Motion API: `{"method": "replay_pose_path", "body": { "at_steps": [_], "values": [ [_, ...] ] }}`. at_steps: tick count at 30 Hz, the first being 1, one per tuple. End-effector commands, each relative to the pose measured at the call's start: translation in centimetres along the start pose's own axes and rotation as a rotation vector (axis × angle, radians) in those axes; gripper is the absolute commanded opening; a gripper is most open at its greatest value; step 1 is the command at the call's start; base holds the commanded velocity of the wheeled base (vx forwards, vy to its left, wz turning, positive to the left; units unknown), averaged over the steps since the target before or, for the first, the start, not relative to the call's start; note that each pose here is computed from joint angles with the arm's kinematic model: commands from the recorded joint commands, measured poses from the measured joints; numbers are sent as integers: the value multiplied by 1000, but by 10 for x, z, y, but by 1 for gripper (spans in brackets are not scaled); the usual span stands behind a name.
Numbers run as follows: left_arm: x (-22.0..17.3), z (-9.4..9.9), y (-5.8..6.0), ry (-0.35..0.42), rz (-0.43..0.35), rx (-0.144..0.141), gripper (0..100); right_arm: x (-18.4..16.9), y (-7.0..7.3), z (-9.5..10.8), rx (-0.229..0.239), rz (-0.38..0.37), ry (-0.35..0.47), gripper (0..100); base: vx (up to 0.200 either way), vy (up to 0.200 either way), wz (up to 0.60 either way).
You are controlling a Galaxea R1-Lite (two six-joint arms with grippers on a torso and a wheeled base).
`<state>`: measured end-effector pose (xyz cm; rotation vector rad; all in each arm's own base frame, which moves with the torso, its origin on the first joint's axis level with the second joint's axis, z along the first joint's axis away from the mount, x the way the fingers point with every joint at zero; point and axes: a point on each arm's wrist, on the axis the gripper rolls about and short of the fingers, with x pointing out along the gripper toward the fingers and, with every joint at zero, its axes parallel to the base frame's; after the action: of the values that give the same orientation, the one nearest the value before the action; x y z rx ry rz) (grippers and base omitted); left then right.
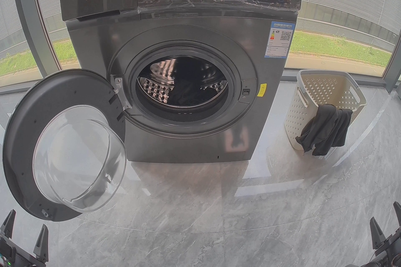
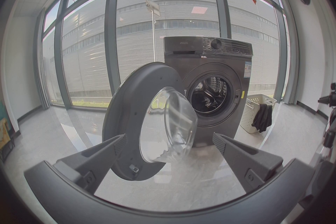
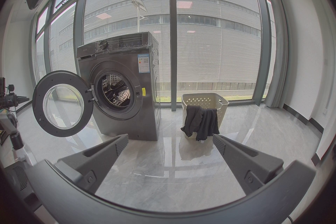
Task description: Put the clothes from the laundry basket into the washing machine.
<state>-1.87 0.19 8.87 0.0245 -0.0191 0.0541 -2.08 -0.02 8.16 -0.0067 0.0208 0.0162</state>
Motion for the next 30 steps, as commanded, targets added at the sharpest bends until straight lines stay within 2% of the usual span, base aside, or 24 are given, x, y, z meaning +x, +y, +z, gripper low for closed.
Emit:
{"method": "replay_pose_path", "body": {
  "at_steps": [1,4,6,7,9,10,16,18,23,30],
  "values": [
    [-5,-6,-1,-41,5,27,100,-2,1,-6,-3,-4,-24,100,0,0,0],
    [-5,-7,0,-37,32,14,100,-2,1,-6,-3,-4,-24,100,0,0,0],
    [-5,-7,-1,-35,5,-22,100,-2,1,-6,-6,-3,-24,100,0,0,0],
    [-5,-11,-1,-1,-31,-23,100,-2,1,-6,-6,-1,-24,100,0,0,0],
    [-6,-13,-3,44,-78,-1,100,-2,1,-6,-6,-3,-24,100,0,0,0],
    [-6,-13,-3,39,-86,3,100,-2,1,-6,-6,-3,-24,100,0,0,0],
    [-5,-12,-3,16,-80,-20,100,-2,1,-6,-6,-3,-24,100,0,0,0],
    [-5,-12,-3,15,-77,-17,100,-2,1,-6,-6,-3,-25,100,0,0,0],
    [-5,-12,-2,14,-74,-25,100,-2,1,-6,-6,-3,-24,100,0,-200,0],
    [-5,-12,-2,16,-72,-19,100,-2,1,-6,-6,-3,-24,100,0,-200,0]
  ]
}}
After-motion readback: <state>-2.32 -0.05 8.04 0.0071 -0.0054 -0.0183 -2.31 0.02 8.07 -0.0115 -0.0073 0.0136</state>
